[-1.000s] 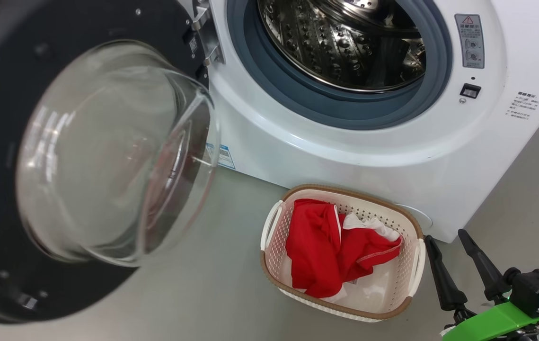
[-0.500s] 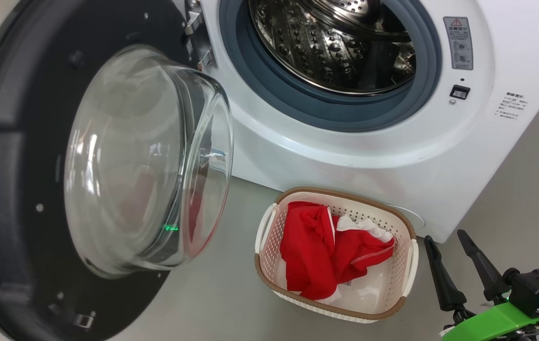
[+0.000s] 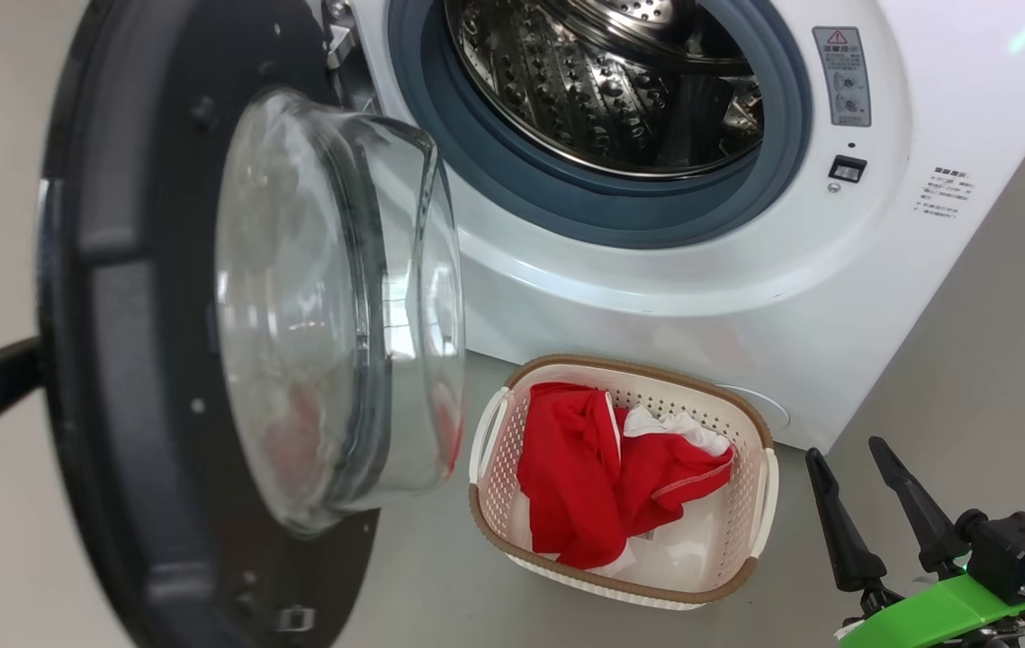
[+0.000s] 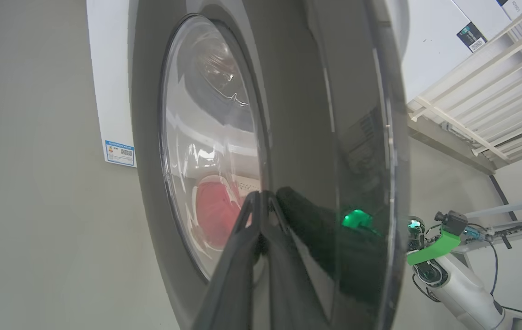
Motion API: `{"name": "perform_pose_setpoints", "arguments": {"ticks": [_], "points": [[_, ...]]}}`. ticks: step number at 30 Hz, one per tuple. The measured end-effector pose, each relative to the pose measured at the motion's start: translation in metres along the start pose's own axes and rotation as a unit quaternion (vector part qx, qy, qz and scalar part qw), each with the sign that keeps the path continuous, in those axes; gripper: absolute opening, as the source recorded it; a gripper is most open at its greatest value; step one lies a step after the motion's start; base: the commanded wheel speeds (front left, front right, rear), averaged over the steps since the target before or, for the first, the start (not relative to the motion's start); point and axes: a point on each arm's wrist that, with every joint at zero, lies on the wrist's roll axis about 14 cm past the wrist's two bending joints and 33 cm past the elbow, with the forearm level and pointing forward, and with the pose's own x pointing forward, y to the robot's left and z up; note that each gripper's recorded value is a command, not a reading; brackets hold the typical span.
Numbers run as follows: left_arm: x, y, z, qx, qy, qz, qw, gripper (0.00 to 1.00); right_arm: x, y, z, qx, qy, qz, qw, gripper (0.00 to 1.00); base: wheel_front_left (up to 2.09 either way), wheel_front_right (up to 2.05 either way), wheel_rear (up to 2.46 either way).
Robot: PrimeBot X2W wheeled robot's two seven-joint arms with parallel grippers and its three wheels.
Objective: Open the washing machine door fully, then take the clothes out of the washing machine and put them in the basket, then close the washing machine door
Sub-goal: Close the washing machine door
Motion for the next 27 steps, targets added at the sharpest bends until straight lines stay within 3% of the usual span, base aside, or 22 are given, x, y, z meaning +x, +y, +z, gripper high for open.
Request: {"name": "perform_pose_setpoints", "arguments": {"ticks": [14, 27], "points": [[0.032, -0.048, -0.018, 0.049, 0.015, -0.068, 0.996, 0.00, -0.005, -0.006, 0.001, 0.001, -0.002, -0.011, 1.000, 1.00, 0.00, 0.00, 0.00], [0.043, -0.067, -0.012, 0.061, -0.019, -0.097, 0.993, 0.00, -0.006, -0.008, 0.000, 0.003, -0.002, -0.015, 1.000, 1.00, 0.00, 0.00, 0.00]]}}
